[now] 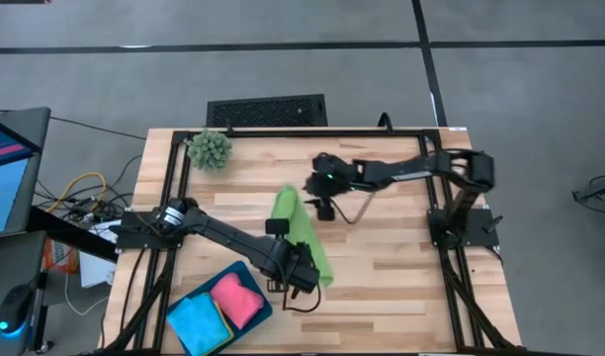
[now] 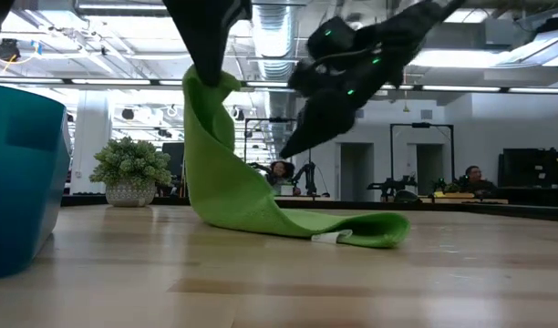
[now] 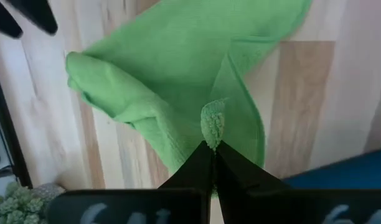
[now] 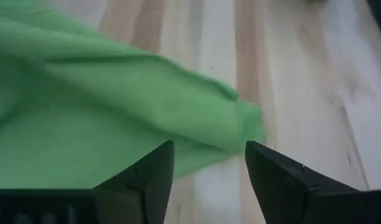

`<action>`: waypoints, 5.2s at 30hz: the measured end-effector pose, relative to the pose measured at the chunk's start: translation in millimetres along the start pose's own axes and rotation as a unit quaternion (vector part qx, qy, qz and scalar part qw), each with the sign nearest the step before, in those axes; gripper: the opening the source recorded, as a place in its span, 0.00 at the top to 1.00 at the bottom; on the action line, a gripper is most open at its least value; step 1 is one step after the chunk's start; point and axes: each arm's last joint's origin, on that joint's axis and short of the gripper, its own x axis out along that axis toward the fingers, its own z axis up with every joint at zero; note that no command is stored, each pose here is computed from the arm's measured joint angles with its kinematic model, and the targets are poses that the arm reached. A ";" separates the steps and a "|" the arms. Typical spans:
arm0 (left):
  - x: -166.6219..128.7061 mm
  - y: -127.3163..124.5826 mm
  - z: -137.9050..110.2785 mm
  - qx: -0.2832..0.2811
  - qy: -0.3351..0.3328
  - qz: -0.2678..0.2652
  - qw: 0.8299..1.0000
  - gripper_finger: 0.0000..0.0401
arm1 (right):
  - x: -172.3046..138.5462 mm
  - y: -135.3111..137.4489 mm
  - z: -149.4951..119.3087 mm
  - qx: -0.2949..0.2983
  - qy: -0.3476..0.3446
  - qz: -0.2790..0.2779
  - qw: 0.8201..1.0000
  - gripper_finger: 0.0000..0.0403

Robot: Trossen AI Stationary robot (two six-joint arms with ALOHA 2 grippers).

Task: Fold microfiber towels
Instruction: Fold the green microfiber towel

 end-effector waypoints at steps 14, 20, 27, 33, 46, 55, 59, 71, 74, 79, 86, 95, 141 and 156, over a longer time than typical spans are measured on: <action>-5.0 -14.1 -6.5 -0.013 0.007 -0.026 1.000 1.00 | 80.2 -31.6 39.6 0.036 -0.010 0.004 0.999 0.46; -5.3 -15.5 -7.7 -0.017 0.015 -0.036 0.999 1.00 | 87.8 -32.6 40.2 0.032 -0.007 0.028 0.999 0.46; -5.4 -15.3 -7.7 -0.018 0.015 -0.036 0.999 1.00 | 88.9 -23.6 44.3 -0.031 -0.017 0.043 0.998 0.48; -5.3 -15.4 -7.5 -0.017 0.014 -0.036 0.999 1.00 | 105.9 -15.1 33.1 -0.026 -0.001 0.051 0.998 0.50; -4.9 -14.6 -5.8 0.003 0.006 -0.033 0.999 1.00 | 136.7 -12.8 21.9 0.011 0.032 0.038 0.999 0.58; -7.6 -10.6 -7.6 0.002 0.008 -0.031 0.999 1.00 | 113.1 -21.0 35.2 0.047 0.032 0.032 0.998 0.96; -22.3 0.9 -12.3 -0.020 -0.025 -0.011 0.999 1.00 | 85.9 -32.6 49.6 0.069 0.023 0.022 0.997 0.96; -86.8 51.0 -46.1 -0.054 -0.157 0.053 0.985 1.00 | -21.9 -61.2 73.4 0.128 0.048 -0.004 0.991 0.98; -100.3 63.1 -55.9 -0.059 -0.187 0.073 0.978 1.00 | -61.4 -66.9 81.1 0.152 0.032 -0.019 0.988 0.98; -123.8 88.0 -75.6 -0.079 -0.243 0.130 0.958 1.00 | -129.4 -70.7 92.0 0.198 -0.014 -0.064 0.978 0.99; -149.7 142.3 -105.3 -0.117 -0.290 0.263 0.913 1.00 | -216.3 -58.5 97.9 0.225 -0.072 -0.191 0.953 0.98; -136.7 179.0 -104.2 -0.160 -0.255 0.194 0.934 1.00 | -230.4 -8.4 45.5 0.299 -0.095 -0.187 0.931 0.95; 16.7 51.6 -52.9 -0.159 -0.349 -0.071 0.921 1.00 | -96.2 186.0 -96.2 0.162 0.071 -0.022 0.984 0.51; 17.1 51.6 -53.4 -0.159 -0.346 -0.070 0.922 1.00 | -67.8 198.1 -87.5 0.145 0.110 0.002 0.983 0.72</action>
